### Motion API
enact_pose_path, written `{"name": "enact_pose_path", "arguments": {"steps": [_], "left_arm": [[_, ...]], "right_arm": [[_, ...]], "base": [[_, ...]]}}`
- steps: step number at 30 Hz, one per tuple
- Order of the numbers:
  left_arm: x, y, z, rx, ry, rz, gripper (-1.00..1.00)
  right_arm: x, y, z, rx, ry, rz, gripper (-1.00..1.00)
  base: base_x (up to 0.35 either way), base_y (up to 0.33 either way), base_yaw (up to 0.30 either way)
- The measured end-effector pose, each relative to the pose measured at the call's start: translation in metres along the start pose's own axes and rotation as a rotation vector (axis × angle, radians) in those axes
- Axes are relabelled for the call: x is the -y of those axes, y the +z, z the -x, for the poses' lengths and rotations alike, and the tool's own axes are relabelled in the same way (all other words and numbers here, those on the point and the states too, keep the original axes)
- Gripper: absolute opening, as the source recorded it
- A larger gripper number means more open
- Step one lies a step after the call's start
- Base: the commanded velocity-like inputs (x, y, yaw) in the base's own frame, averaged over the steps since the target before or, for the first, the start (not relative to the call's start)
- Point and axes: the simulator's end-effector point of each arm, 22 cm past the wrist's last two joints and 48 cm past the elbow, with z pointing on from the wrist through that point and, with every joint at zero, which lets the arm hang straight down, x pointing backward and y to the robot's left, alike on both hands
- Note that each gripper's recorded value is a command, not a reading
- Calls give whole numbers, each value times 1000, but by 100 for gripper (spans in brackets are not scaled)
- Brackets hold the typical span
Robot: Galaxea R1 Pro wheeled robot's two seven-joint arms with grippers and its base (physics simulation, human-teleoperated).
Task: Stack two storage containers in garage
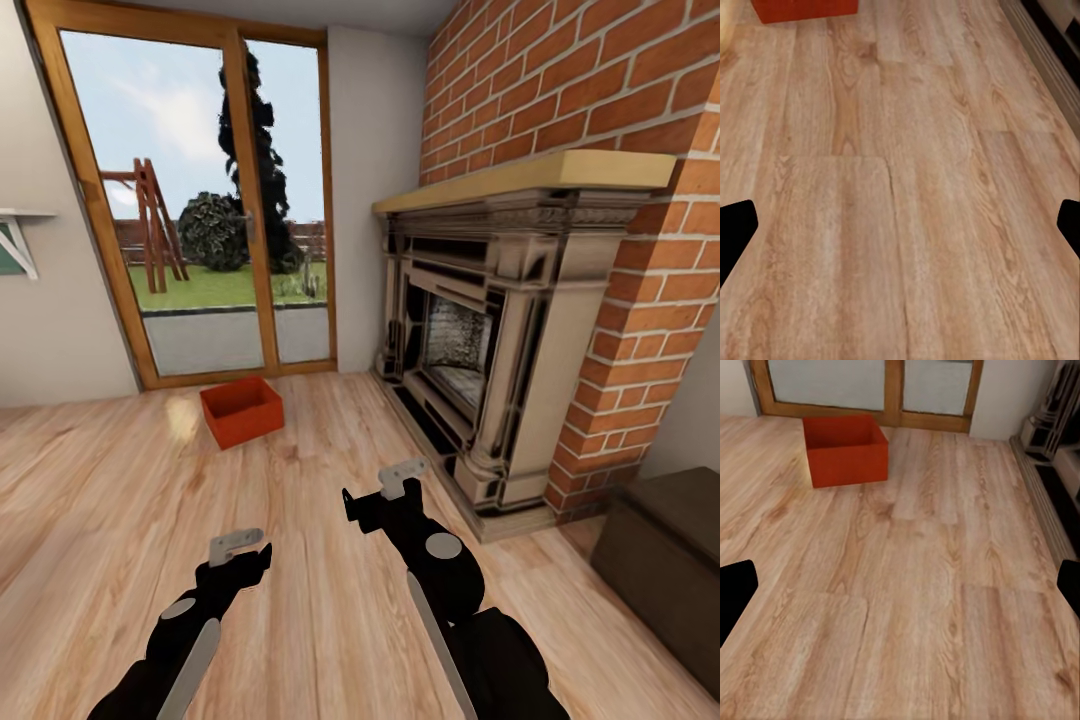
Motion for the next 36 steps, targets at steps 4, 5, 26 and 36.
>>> {"name": "enact_pose_path", "arguments": {"steps": [4,5,26,36], "left_arm": [[0,0,1,3,0,-1,100],[1,0,1,4,0,-1,100],[0,0,1,4,-1,-1,100],[0,0,1,3,-1,-1,100]], "right_arm": [[0,0,0,0,0,1,100],[0,0,0,0,0,1,100],[-2,0,0,-1,-2,4,100],[-2,0,0,-1,-2,3,100]], "base": [[336,0,0],[336,0,0],[337,0,0],[338,0,199]]}}
